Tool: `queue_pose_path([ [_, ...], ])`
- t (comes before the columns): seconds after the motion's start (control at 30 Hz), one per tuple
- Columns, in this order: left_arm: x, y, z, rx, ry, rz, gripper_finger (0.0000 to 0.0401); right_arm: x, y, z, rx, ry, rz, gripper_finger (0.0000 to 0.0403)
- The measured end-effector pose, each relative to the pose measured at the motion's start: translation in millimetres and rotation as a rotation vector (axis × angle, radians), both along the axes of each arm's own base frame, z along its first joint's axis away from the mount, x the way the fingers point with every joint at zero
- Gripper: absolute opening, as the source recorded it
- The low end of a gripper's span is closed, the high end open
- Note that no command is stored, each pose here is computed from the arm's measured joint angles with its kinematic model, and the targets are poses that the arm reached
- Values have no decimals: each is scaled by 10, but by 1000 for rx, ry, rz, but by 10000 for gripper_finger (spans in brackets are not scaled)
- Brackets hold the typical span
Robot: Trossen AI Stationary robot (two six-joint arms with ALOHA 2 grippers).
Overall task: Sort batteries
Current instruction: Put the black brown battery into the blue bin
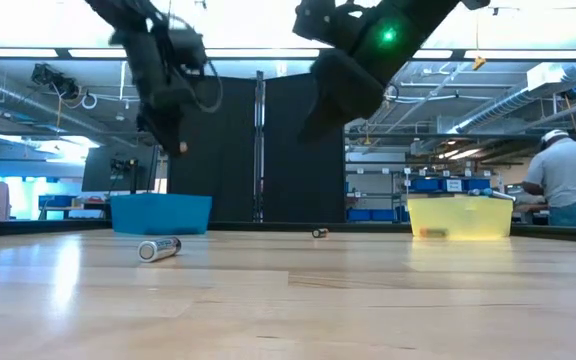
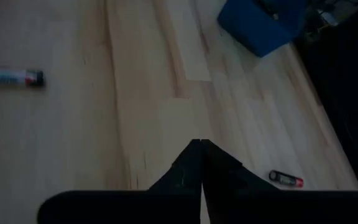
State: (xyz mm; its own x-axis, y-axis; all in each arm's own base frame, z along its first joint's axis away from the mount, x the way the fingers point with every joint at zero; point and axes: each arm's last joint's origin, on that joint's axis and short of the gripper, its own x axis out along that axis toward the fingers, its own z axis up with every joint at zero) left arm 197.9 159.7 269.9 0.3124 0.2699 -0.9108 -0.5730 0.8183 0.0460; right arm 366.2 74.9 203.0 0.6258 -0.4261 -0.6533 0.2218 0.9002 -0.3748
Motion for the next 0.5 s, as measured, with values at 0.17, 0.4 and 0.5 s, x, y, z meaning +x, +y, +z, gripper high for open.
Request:
queue_pose_path([
  [0.17,-23,340,-276,-70,48,18,53,-7,-22,-21,2,1,-6,12],
  [0.4,-1,646,-663,-118,123,90,53,-12,-76,-67,19,7,-7,6],
  [0.5,4,726,-807,-135,159,117,53,-29,-79,-97,23,14,-11,7],
])
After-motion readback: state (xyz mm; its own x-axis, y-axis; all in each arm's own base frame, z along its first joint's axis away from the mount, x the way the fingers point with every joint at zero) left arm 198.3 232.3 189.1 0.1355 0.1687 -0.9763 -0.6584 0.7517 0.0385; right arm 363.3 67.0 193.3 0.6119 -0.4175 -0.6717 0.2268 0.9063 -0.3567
